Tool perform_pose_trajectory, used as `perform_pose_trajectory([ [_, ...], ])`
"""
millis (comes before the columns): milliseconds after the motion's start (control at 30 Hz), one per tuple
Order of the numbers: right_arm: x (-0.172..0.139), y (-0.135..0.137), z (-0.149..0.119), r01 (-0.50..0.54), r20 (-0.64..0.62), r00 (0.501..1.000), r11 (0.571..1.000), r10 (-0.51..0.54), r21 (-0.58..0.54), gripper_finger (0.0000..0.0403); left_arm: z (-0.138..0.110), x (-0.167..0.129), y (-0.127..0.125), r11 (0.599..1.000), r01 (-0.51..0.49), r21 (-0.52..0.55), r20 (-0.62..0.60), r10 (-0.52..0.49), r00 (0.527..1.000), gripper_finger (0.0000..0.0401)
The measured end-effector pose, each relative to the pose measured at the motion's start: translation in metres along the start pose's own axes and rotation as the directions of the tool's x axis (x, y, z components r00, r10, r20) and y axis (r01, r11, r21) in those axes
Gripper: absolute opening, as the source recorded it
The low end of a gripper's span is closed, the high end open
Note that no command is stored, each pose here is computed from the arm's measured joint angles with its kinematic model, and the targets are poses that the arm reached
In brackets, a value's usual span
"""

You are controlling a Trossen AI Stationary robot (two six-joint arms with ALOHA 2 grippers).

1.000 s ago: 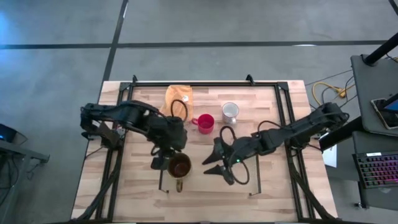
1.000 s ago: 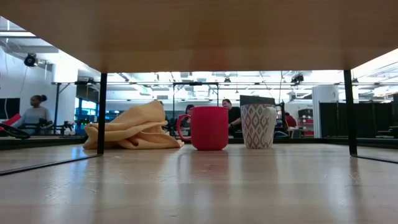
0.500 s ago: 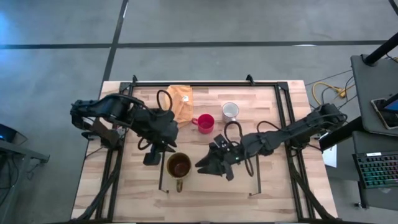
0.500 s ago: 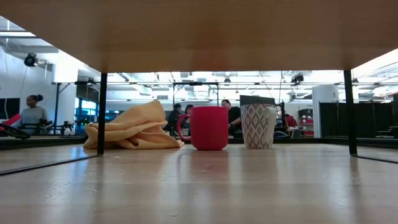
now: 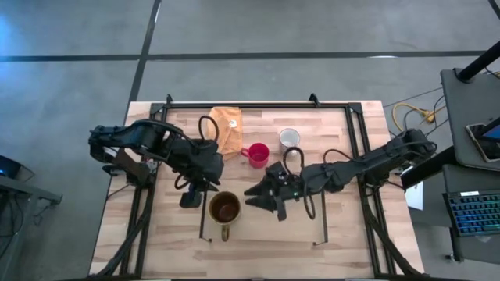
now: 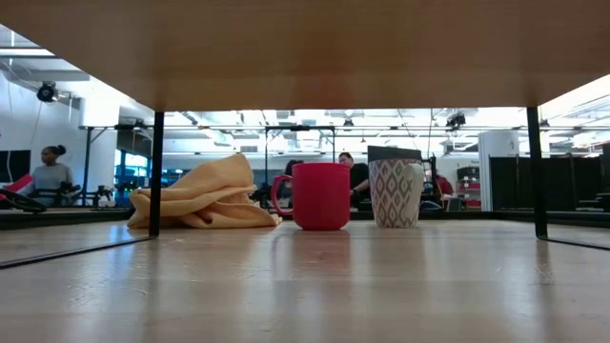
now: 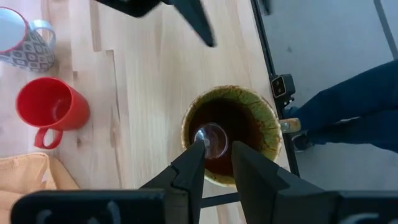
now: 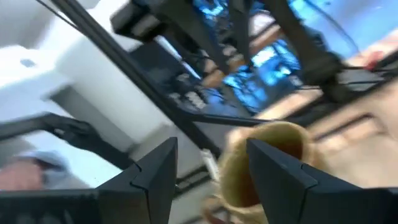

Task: Stack small to large cups/mugs on shelf
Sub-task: Put the white mug on the shelf

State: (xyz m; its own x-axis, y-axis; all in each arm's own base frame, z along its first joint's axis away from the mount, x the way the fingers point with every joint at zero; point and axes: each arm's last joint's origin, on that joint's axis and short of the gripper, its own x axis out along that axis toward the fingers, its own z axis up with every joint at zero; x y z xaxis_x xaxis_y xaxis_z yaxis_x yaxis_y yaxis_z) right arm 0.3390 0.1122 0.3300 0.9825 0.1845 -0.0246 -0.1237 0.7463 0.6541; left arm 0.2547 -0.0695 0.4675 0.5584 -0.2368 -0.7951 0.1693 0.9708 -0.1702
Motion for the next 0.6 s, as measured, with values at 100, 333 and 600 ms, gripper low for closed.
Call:
perform_pose_trajectory([
  [100,-0.012,-0.009,0.011,0.141,-0.009,0.99,0.988,-0.142,-0.07,0.0185,-0.002,-0.006,0.002,0.998,-0.065,-0.007,0.027,0.066,0.997,0.0068],
  [333,-0.062,-0.047,0.042,0.545,-0.071,0.827,0.827,-0.557,-0.14,0.0185,0.0,-0.01,0.005,0.996,-0.091,-0.019,0.061,0.092,0.994,0.0068],
  [600,-0.112,-0.089,0.078,0.757,-0.127,0.635,0.646,-0.762,-0.1,0.0185,0.002,-0.011,0.026,0.99,-0.14,-0.029,0.056,0.141,0.988,0.0068],
])
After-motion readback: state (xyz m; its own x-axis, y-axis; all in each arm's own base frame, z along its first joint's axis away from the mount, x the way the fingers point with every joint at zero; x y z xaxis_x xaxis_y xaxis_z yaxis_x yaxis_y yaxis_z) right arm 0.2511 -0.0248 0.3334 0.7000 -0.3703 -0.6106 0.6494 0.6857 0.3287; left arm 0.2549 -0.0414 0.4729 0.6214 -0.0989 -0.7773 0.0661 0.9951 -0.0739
